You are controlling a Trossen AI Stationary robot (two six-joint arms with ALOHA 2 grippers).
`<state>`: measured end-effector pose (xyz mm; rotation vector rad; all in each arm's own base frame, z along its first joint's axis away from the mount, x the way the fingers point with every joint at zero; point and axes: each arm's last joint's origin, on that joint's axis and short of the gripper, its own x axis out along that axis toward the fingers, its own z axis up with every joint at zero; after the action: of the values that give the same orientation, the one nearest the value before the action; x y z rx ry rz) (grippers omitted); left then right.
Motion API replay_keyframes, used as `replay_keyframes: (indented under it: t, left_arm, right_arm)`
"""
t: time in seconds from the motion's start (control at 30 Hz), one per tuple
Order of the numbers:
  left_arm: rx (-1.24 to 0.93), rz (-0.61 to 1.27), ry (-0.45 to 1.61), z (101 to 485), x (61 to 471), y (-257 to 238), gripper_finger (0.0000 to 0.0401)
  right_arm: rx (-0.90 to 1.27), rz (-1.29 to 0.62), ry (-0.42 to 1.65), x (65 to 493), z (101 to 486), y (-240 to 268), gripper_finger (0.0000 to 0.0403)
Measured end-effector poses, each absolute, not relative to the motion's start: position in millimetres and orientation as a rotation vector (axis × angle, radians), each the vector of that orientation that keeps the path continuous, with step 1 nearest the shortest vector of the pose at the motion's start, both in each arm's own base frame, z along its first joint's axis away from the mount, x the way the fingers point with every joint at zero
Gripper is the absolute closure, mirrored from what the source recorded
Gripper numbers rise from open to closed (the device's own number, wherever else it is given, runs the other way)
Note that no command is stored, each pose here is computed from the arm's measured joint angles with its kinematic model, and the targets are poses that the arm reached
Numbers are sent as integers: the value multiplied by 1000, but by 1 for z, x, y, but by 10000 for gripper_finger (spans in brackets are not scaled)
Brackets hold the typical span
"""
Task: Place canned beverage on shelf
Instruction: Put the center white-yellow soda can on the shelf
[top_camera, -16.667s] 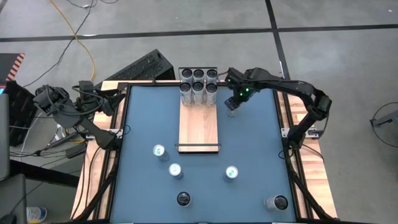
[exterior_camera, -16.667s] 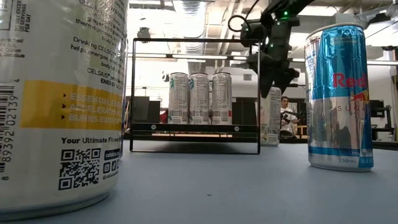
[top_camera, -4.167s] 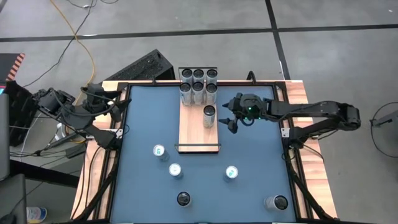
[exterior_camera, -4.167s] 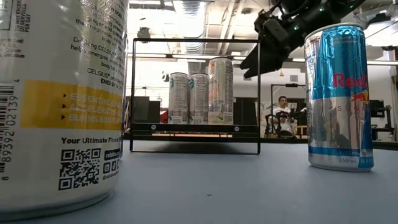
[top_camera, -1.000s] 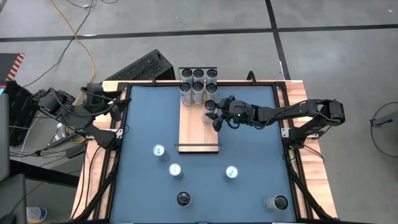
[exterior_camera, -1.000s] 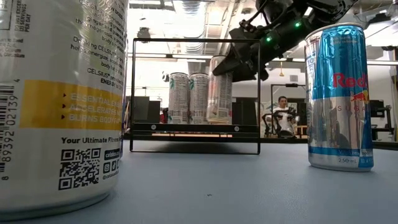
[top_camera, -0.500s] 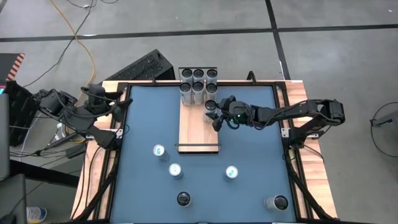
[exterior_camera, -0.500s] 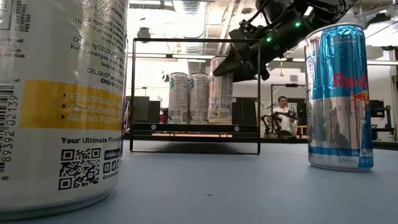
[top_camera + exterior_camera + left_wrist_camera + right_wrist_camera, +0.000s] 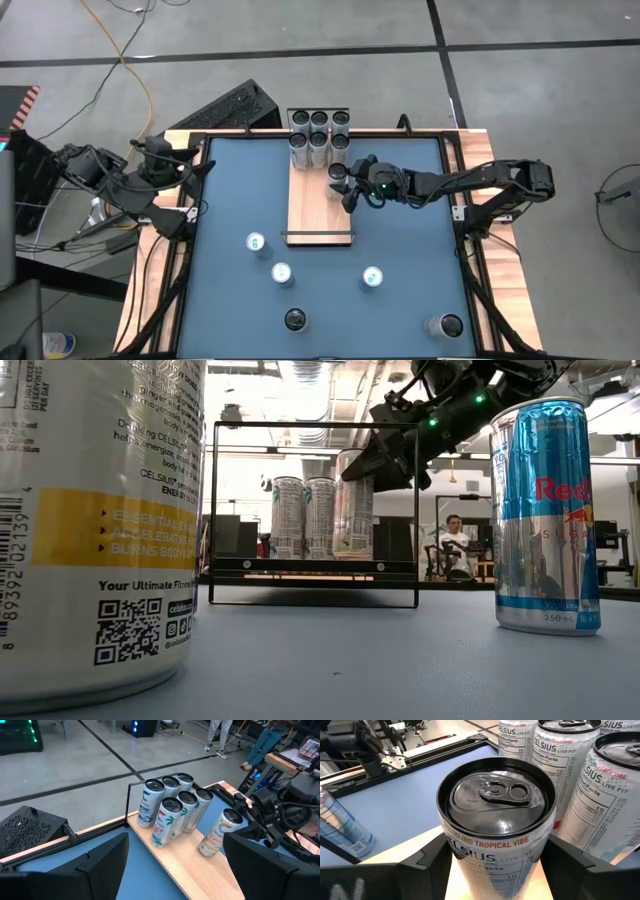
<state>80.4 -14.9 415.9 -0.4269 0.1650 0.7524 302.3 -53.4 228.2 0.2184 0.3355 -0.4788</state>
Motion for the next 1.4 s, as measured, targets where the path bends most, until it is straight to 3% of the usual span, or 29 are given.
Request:
replay_keyframes:
  t: [0.33,0.73,0.97,1.13,1.4]
  left_arm:
    - [-427,752,165,416,80,-15,92]
    - [-427,752,165,416,80,-15,92]
    - [-444,754,159,416,80,-15,92]
    - [-460,751,158,416,80,-15,92]
    - [-462,752,156,416,80,-15,92]
  right_arm:
    - [223,-453,372,301,225,-52,139]
    - [173,-437,322,303,232,-53,59]
    - [-1,-407,327,302,261,-53,62]
    - [-123,-381,472,296,272,-53,64]
    - [-152,-336,557,294,272,-50,64]
